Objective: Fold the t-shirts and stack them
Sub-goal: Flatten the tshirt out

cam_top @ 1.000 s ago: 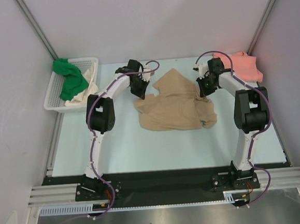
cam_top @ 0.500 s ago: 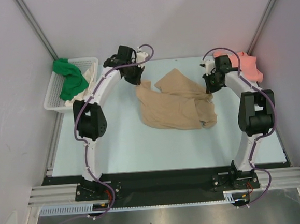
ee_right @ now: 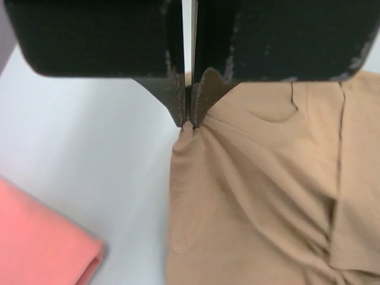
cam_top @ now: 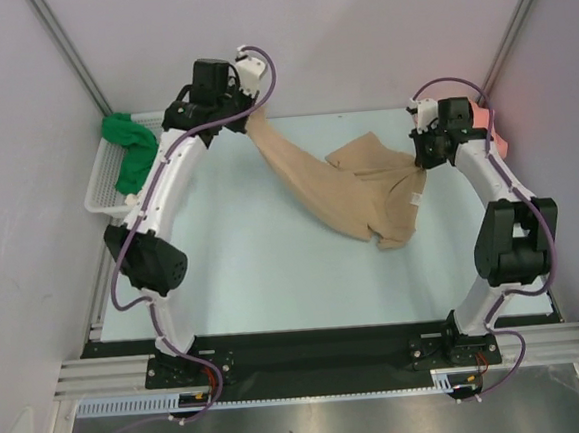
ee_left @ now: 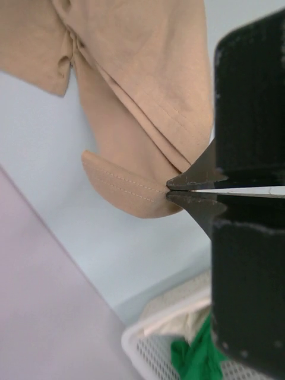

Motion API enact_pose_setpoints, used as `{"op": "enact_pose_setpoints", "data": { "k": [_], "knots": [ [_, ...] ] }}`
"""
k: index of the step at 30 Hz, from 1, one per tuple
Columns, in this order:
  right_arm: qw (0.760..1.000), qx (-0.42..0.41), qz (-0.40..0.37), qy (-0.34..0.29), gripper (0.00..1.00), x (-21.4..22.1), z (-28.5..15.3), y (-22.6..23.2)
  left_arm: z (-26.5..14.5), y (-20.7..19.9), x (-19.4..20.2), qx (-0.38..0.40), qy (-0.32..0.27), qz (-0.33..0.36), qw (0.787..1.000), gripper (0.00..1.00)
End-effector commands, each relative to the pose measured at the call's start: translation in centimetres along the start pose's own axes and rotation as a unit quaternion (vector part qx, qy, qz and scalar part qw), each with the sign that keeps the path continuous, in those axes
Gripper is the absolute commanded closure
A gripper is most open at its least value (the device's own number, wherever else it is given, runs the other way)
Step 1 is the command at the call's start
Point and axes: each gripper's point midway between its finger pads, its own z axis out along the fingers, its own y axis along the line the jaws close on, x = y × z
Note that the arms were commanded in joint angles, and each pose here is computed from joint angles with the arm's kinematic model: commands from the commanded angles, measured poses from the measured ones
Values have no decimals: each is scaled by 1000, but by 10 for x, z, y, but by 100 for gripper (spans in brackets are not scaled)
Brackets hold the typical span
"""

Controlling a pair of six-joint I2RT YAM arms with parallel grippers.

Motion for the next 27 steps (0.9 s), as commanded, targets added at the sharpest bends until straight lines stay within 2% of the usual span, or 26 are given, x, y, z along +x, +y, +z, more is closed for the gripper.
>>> {"op": "enact_pose_setpoints", "data": {
  "k": [1, 4, 6, 8, 10, 12, 13, 14, 16, 17, 18, 19, 22, 25, 27],
  "knots": [
    [999, 14, -6, -45, 100, -15, -40, 2, -73, 32, -42, -84, -75, 33, 993, 100],
    [998, 21, -4, -58, 100, -6, -66, 7, -110, 34, -45, -107, -118, 41, 986, 100],
    [998, 16, -1, -57, 100, 6, -73, 11, -115, 34, -39, -114, -111, 43, 986, 100],
    [999, 9, 12, -42, 100, 26, -71, 12, -106, 37, -24, -118, -73, 45, 989, 85],
    [999, 3, 28, -35, 100, 34, -65, 12, -99, 43, -19, -136, -57, 45, 988, 60],
    [999, -13, 33, -33, 100, 34, -57, 15, -90, 38, -22, -124, -59, 45, 990, 55],
    [999, -17, 35, -34, 100, 33, -54, 16, -85, 26, -30, -104, -69, 51, 991, 42],
    [998, -20, 34, -41, 100, 25, -54, 15, -85, 20, -41, -98, -81, 57, 990, 34],
    [999, -23, 36, -31, 100, 24, -45, 12, -64, -13, -46, -60, -67, 87, 992, 24],
    [998, -21, 32, -39, 100, 14, -45, 9, -55, -27, -43, -44, -56, 106, 992, 24],
    [999, -23, 33, -35, 100, 13, -40, 7, -34, -45, -23, -16, -15, 116, 993, 24],
    [999, -23, 31, -37, 100, 9, -39, 6, -28, -66, -25, 18, -16, 118, 993, 26],
    [998, -29, 32, -42, 100, 1, -33, 4, 2, -95, 7, 73, 28, 80, 994, 29],
    [998, -39, 37, -44, 100, -1, -28, 6, 30, -95, 40, 65, 77, 80, 992, 35],
    [998, -44, 37, -42, 100, 0, -26, 7, 37, -75, 54, 33, 97, 73, 992, 37]
  ]
}}
